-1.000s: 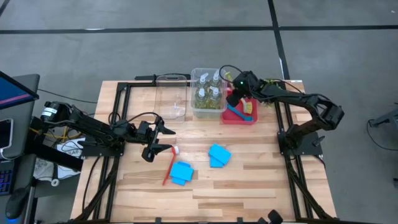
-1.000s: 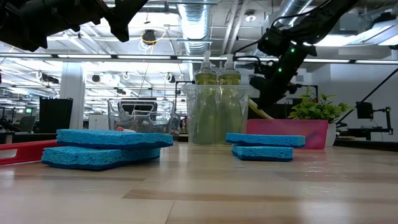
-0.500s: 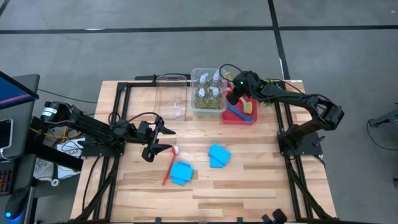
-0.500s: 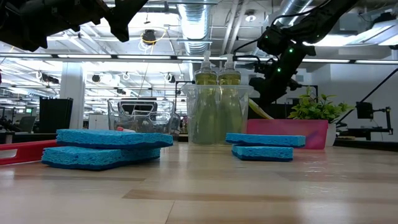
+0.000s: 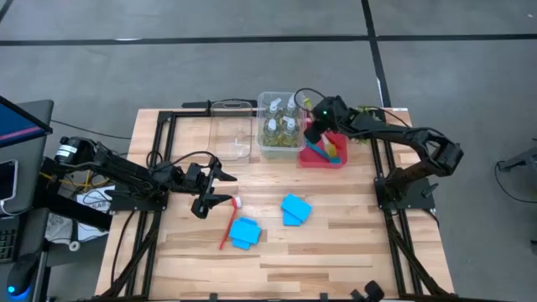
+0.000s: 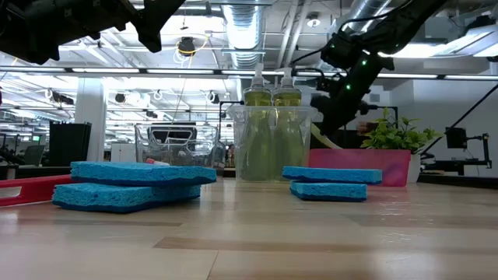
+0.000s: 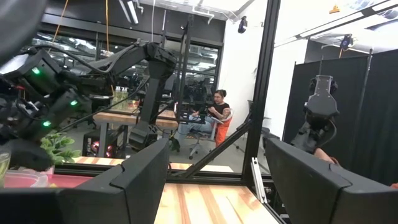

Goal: Pick & Place Kitchen Sink Supplies
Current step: Put the green dish brush into the pink bin, then put the red dish brush into the pink bin

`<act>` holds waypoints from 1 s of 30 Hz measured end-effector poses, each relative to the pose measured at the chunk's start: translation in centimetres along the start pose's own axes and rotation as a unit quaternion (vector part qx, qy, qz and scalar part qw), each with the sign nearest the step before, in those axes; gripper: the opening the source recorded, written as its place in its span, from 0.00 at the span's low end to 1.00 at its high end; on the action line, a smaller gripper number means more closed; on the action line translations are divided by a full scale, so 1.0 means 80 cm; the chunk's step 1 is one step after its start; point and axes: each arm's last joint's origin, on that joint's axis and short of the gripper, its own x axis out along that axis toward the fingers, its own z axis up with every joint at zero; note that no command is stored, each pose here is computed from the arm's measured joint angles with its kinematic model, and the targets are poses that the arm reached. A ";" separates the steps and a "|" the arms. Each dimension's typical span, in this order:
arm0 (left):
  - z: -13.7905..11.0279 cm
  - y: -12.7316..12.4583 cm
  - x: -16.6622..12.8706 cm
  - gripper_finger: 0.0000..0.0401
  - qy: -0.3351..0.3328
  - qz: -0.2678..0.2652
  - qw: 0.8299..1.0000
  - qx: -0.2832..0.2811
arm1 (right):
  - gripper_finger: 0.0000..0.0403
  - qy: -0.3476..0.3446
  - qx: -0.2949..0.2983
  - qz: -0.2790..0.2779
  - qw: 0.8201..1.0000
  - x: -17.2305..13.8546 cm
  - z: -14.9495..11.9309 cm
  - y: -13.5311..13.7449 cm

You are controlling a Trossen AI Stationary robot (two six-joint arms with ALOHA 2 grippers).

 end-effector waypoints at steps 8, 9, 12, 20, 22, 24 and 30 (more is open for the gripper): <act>0.000 0.000 0.000 0.67 0.000 0.000 1.000 0.000 | 0.26 0.017 0.007 -0.100 0.995 0.023 -0.007 -0.006; 0.000 0.000 0.000 0.67 0.000 0.000 1.000 0.000 | 0.26 0.017 0.007 -0.101 0.995 0.023 -0.007 -0.006; 0.000 0.000 0.000 0.67 0.000 0.000 1.000 0.000 | 0.26 0.016 0.008 -0.101 0.995 0.022 -0.006 -0.006; 0.000 0.000 0.000 0.67 0.000 0.000 1.000 0.000 | 0.26 -0.039 0.007 -0.076 0.996 -0.022 0.008 0.008; 0.000 0.000 0.000 0.67 0.000 0.000 1.000 0.000 | 0.26 -0.060 0.003 -0.070 0.996 -0.041 0.011 0.015; 0.000 0.000 0.000 0.67 0.000 0.000 1.000 0.000 | 0.26 -0.081 -0.003 -0.065 0.995 -0.062 0.013 0.023; 0.000 0.000 0.000 0.67 0.000 0.000 1.000 0.000 | 0.26 -0.150 -0.053 -0.006 0.987 -0.124 0.013 0.052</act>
